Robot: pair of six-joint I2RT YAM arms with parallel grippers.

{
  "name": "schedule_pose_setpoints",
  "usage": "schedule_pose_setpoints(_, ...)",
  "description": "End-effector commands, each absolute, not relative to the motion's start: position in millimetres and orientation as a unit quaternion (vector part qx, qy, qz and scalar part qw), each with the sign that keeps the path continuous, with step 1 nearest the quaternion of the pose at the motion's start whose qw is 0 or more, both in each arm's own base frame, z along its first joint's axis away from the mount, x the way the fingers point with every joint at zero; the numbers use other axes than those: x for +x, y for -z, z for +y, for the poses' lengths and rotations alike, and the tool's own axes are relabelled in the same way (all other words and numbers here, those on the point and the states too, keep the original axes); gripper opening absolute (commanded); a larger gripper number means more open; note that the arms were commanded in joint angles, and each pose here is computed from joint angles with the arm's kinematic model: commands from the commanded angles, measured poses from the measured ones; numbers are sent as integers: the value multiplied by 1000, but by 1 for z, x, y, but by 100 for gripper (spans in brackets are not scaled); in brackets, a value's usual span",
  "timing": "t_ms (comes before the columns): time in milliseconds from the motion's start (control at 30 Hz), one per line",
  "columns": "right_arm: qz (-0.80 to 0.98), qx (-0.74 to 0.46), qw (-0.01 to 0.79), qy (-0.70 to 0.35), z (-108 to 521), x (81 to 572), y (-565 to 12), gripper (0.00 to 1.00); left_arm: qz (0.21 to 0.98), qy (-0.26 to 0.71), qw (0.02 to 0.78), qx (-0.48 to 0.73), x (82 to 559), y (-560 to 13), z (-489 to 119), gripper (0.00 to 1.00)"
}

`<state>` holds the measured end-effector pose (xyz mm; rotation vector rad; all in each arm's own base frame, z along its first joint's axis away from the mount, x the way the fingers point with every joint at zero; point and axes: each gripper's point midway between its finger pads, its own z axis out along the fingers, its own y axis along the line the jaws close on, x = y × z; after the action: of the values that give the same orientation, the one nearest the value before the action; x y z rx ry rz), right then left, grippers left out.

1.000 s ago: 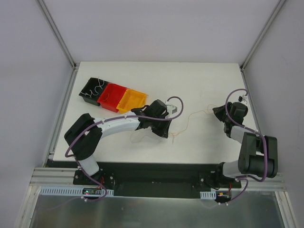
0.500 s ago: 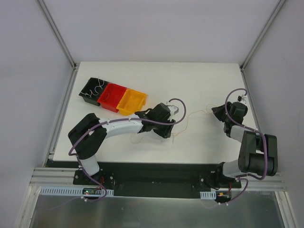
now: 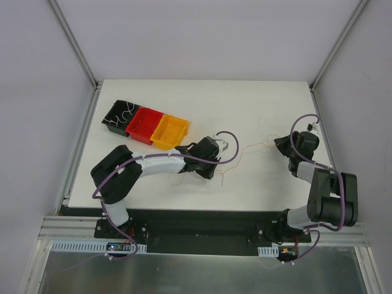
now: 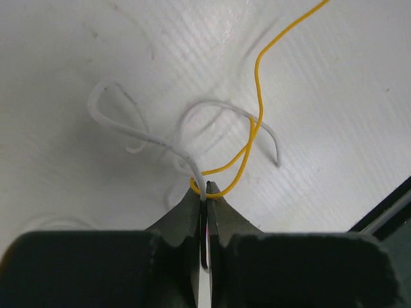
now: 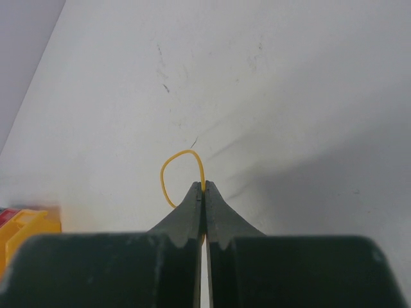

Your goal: Untangle the cables

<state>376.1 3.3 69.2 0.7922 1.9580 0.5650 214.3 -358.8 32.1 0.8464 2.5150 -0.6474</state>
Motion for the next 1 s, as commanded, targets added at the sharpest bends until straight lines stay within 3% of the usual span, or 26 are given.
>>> schedule_pose_setpoints(0,770,351,501,-181,-20,382,-85,0,894,197,269,300,217,-71,-323,0)
schedule_pose_setpoints(167,750,412,509,-96,-54,361,-80,0,901,77,366,219,222,-132,-213,0)
schedule_pose_setpoints(400,736,452,502,-52,-72,341,-73,0,910,44,404,82,214,-201,-91,0)
schedule_pose_setpoints(667,754,419,495,-104,-52,358,-73,0,892,30,448,59,221,-252,-71,0)
schedule_pose_setpoints(967,761,401,490,-140,-39,369,-75,0,857,-34,512,-40,287,-336,-30,0)
